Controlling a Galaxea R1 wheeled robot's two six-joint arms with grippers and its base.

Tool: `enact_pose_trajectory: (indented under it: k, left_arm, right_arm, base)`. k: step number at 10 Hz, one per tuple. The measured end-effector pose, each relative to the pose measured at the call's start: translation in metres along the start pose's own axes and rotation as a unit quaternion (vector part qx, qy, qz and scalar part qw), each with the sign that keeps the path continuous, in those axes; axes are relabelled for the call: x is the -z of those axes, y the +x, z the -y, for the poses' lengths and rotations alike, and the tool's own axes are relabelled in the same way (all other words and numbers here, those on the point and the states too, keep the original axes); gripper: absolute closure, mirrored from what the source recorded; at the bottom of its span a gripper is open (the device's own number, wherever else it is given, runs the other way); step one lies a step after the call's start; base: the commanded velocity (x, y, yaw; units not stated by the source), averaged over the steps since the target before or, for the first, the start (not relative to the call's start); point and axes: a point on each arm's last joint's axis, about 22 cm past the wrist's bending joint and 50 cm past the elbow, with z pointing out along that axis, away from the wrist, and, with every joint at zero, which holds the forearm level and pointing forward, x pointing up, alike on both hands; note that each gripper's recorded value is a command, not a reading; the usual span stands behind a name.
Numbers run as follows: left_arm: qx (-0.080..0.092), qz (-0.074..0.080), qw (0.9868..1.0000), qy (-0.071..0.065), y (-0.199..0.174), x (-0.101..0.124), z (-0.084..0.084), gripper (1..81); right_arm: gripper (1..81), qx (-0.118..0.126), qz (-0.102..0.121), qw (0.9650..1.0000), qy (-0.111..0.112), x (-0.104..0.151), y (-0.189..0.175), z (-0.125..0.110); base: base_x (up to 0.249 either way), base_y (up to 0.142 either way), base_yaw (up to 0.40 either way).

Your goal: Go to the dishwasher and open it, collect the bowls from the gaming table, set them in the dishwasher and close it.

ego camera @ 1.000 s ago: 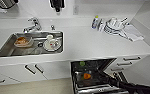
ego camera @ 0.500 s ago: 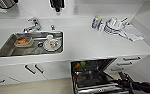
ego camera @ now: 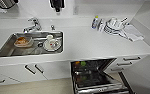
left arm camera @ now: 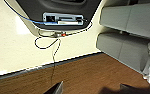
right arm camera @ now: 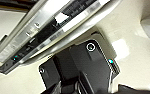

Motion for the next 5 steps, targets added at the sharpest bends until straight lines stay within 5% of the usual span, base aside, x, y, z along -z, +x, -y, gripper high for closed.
enact_pose_trajectory:
  k: [5]
  left_arm:
    - [-0.009,-0.018,0.9998,0.003,0.032,-0.001,0.002,1.0]
  right_arm:
    - [1.0,-0.017,0.071,0.9948,-0.07,-0.022,-0.102,-0.085]
  base:
    - [0.0,0.0,0.0]
